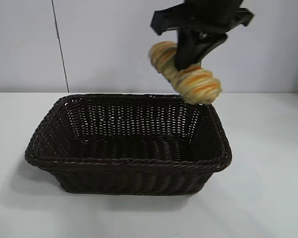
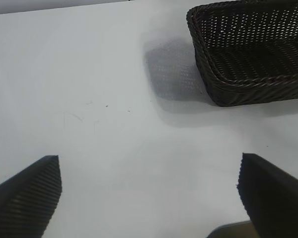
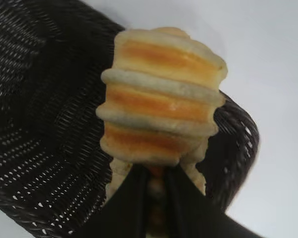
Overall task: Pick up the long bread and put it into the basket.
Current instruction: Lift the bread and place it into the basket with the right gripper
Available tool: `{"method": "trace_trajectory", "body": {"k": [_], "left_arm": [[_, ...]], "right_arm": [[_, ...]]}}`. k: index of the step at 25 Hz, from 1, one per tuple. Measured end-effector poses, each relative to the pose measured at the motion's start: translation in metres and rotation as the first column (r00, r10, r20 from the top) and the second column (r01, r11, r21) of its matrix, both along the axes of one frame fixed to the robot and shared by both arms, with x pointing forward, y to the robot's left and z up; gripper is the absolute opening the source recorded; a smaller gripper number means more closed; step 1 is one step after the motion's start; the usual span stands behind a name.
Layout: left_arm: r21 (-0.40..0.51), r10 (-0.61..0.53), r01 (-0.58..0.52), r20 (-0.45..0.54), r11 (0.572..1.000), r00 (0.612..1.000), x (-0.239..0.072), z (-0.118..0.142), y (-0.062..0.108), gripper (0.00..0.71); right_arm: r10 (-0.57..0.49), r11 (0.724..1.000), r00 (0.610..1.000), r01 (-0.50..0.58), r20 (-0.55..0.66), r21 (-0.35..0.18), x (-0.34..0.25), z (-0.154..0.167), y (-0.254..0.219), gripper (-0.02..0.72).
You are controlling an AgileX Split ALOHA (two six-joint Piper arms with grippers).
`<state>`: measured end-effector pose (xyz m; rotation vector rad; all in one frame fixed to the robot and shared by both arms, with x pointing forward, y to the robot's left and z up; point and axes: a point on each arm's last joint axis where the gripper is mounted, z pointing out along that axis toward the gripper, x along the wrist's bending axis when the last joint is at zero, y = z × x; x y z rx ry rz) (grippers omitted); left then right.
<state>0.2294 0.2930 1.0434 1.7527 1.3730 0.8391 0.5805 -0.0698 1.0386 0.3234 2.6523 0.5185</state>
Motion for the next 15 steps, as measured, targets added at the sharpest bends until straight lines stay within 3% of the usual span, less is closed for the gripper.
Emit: {"method": "trace_trajectory", "body": {"k": [4, 15], "left_arm": [[0.000, 0.000, 0.000, 0.000, 1.000, 1.000, 0.000, 0.000, 0.000, 0.695], [0.000, 0.000, 0.000, 0.000, 1.000, 1.000, 0.000, 0.000, 0.000, 0.695]], "right_arm": [[0.025, 1.000, 1.000, -0.025, 0.009, 0.002, 0.004, -0.007, 0.004, 0.044], [0.020, 0.999, 0.987, -0.015, -0.158, 0.029, 0.011, -0.062, 0.019, 0.044]]}}
